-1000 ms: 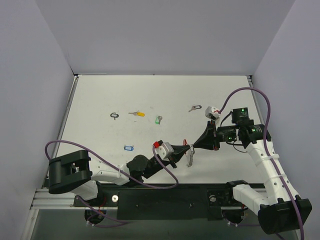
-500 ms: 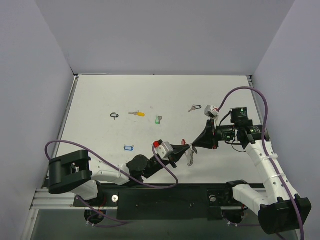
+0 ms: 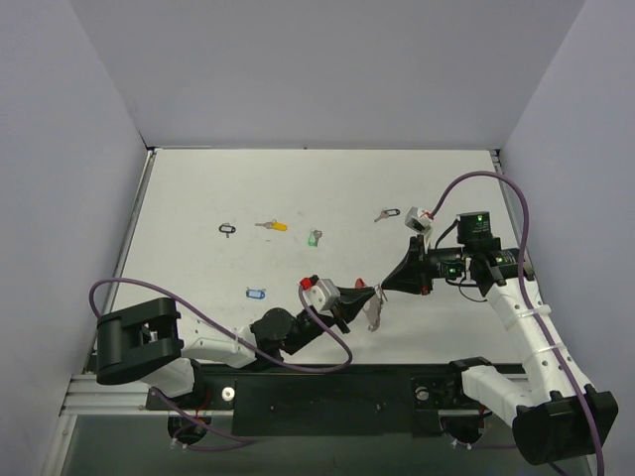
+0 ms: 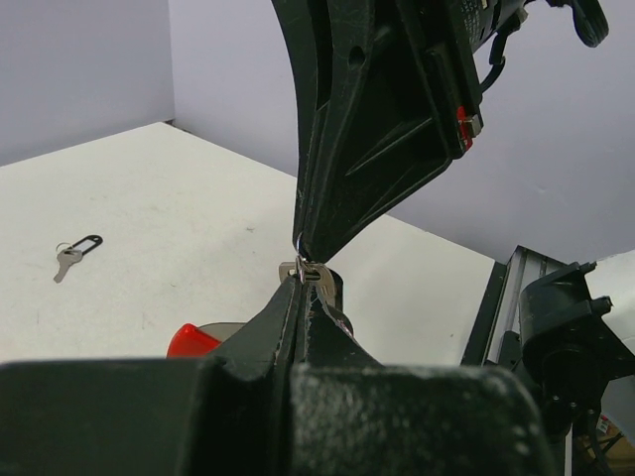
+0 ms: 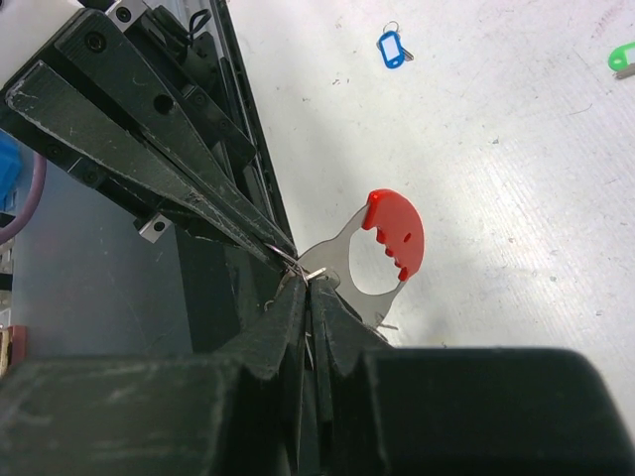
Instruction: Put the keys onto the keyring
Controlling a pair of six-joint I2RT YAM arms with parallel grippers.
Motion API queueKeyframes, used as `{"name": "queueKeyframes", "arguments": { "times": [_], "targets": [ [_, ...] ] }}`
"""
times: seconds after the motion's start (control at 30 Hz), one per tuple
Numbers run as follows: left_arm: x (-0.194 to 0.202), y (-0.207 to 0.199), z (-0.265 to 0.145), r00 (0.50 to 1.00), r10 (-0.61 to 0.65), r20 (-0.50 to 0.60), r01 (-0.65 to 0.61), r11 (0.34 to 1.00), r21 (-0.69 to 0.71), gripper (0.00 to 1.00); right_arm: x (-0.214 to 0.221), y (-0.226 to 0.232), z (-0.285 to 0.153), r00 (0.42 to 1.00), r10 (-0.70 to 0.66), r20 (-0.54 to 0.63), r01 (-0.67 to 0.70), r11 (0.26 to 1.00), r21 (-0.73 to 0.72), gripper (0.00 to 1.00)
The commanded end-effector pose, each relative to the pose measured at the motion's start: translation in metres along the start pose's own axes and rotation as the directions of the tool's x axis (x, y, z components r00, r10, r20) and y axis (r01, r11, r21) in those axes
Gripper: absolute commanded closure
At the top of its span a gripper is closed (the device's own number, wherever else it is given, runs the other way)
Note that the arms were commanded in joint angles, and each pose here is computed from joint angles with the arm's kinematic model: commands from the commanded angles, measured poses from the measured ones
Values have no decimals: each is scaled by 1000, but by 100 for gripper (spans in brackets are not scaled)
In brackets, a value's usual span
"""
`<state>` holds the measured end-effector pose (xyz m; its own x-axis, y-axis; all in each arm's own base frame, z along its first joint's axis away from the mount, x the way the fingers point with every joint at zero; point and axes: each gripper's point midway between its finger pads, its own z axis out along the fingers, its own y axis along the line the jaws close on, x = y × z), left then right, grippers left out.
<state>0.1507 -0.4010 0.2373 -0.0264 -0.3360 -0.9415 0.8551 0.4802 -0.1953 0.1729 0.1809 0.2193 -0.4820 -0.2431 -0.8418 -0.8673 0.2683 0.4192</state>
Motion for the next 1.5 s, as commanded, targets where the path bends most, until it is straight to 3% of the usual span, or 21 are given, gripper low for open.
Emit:
{"name": "queueKeyframes", "arguments": {
  "times": [0.0,0.63,1.47],
  "targets": [
    [-56,-14,0,975,-103,195,93,994,60,100,-6,-5,2,999,-29,23,29,1000,9,100],
    [-69,-2,-3,962,-103,252,104,995,9,100,-3,-7,6,1000,-4,26,5,1000,-1,100],
    [-86,13,-4,921,-204,332,238,969,-64,100,0,-9,7,1000,-2,11,2,1000,12,100]
  ]
}}
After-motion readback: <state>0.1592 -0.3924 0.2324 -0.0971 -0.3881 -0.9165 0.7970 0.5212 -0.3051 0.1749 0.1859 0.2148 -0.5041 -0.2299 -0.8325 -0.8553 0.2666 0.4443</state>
